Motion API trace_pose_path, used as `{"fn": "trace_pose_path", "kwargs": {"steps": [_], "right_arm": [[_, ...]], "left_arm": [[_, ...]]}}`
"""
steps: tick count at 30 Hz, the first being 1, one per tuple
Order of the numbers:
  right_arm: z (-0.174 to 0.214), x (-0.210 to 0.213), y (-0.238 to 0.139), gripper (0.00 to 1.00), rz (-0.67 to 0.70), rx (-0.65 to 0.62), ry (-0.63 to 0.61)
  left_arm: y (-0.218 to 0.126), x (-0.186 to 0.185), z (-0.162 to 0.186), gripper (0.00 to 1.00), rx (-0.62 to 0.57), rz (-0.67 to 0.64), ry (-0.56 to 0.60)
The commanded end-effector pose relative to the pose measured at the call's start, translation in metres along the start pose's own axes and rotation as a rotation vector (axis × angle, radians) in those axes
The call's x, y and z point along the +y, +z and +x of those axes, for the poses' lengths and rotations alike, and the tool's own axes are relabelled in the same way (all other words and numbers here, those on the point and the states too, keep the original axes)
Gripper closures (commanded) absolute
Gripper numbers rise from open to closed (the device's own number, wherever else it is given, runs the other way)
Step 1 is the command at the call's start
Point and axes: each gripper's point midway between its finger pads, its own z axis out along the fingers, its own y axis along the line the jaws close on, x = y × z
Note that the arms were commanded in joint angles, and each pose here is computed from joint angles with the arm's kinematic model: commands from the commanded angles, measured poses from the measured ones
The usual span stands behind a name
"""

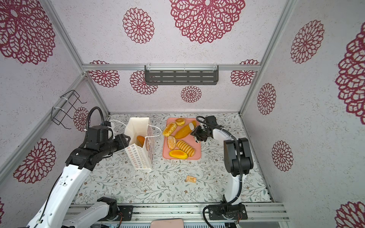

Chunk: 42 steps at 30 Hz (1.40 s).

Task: Place the fake bread into the paper bag
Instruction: 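Lower the tongs onto the long orange bread and pinch it, then lift the long orange bread with the tongs and carry it over the bag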

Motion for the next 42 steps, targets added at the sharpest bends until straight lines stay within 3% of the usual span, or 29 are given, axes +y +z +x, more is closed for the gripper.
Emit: {"fn": "trace_pose_path", "kwargs": {"steps": [1,12,20,31,42], "right_arm": [[-0.012,0.04,-0.04,0.74,-0.085,-0.1,-0.084],[0.0,0.072,-0.096,0.79,-0.089,-0.18,-0.181],[0.01,0.132,-0.135,0.8,-0.135,-0.247,-0.34],[0.054,0.252,-0.184,0.8,-0.316,-0.36,-0.656],[0.098,0.309,-0.198,0.8,-0.358,-0.441,-0.88]], "left_arm": [[-0.006,0.0,-0.005,0.56,-0.023,0.001,0.003],[-0.007,0.0,-0.004,0.81,-0.022,0.006,0.006],[-0.007,0.0,-0.003,0.95,-0.017,0.005,0.008],[-0.007,-0.001,-0.002,1.0,-0.012,0.01,0.007],[-0.005,-0.002,-0.003,1.0,-0.013,0.015,0.006]]}}
